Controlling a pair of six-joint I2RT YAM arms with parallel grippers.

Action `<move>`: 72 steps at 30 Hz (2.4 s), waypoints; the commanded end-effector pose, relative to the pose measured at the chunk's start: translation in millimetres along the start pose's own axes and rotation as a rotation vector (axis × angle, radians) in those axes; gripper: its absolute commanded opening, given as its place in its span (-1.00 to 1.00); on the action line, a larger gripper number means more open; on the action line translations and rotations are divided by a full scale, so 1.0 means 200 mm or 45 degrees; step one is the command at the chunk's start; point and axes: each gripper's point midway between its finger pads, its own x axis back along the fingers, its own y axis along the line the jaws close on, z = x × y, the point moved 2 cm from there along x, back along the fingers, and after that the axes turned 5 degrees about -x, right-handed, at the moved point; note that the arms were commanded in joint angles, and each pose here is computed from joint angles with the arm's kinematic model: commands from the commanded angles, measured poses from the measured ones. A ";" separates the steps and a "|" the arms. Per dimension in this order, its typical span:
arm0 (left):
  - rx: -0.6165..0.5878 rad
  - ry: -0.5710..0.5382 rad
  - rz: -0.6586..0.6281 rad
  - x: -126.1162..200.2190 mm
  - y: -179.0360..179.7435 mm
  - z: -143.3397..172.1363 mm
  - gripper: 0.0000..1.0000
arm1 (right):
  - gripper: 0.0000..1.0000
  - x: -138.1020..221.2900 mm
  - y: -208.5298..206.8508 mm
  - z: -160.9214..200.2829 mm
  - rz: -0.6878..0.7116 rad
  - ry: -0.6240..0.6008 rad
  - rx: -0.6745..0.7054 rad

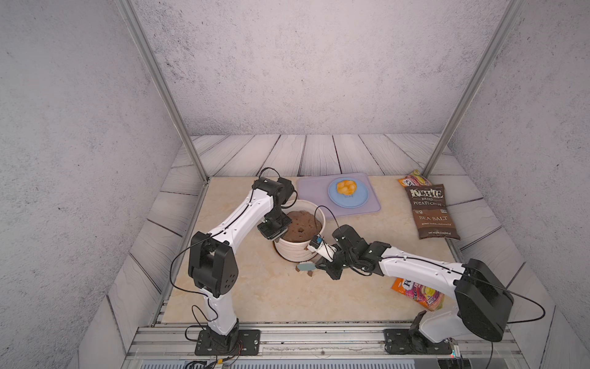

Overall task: Scrub the dried mud off the ceramic pot
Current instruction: Rotate the pot on the tray, then brush off the soil from the pot.

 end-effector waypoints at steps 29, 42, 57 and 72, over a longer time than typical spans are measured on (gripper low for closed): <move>-0.643 -0.082 -0.120 -0.08 -0.07 -0.17 -1.00 | -1.00 0.29 -0.06 -0.42 0.032 -0.200 0.054; -0.695 -0.087 -0.083 -0.09 -0.08 -0.16 -1.00 | -1.00 0.16 -0.13 -0.22 0.027 -0.053 -0.023; -0.693 -0.082 -0.046 -0.10 -0.10 -0.18 -1.00 | -1.00 0.12 0.00 -0.07 -0.090 0.003 -0.083; -0.747 -0.078 -0.020 -0.10 -0.10 -0.22 -1.00 | -1.00 0.29 0.15 -0.21 -0.116 -0.071 0.013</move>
